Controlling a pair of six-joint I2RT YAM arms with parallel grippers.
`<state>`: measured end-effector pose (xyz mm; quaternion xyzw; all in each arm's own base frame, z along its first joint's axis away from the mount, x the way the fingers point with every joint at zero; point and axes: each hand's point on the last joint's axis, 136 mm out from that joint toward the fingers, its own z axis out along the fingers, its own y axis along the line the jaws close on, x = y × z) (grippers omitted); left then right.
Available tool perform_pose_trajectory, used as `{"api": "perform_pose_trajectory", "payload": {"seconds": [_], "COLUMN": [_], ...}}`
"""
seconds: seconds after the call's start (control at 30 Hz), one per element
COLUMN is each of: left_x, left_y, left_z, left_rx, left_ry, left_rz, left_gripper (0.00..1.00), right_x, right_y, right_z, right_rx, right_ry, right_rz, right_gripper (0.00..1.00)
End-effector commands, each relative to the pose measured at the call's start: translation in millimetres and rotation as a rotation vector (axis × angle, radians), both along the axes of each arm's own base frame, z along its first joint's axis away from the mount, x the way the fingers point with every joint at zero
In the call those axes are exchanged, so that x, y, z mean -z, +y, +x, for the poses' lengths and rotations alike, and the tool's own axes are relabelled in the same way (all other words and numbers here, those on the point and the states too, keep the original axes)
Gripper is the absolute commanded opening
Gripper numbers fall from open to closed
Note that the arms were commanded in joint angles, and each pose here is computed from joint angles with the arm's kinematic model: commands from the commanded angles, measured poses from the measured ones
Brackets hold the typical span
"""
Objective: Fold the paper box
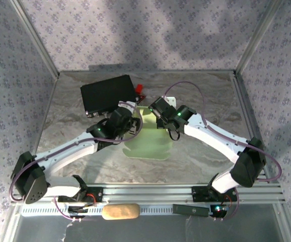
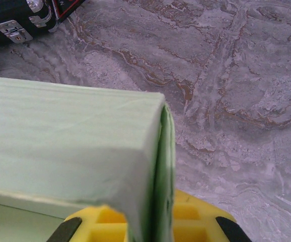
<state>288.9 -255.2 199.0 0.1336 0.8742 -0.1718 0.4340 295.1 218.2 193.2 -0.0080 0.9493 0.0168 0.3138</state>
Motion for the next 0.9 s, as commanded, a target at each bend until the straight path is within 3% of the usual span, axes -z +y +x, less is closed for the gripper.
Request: {"api": "perform_pose_trajectory", "payload": {"seconds": [0.0,0.17,0.33,0.87], "left_x": [-19.7,-15.4,-3.5,17.8], "left_y": [-1.9,5.7,5.5,5.3], "left_z": [-9.1,-16.7,-27.1,-21.0], "left_rx": [0.066,0.138,0.244,0.259], "left_ry": [0.009,0.129,0.22,0.229], "left_rz": [-0.102,-0.185,-0.24,-0.222], "left_gripper": [0.48,0.49,0.43,0.31], "right_x": [-6.6,-6.3,-4.1,-3.8], "right_y": [2.0,3.2,7.6,10.9], "right_z": [3.1,3.4,3.7,3.5], "right_rx": [-0.005,-0.01,-0.025,-0.039], "right_ry": [-0.007,0.001,0.02,0.03], "right_rz": [0.014,0.028,0.056,0.071], "right_gripper": [0.0,0.0,0.0,0.0]}}
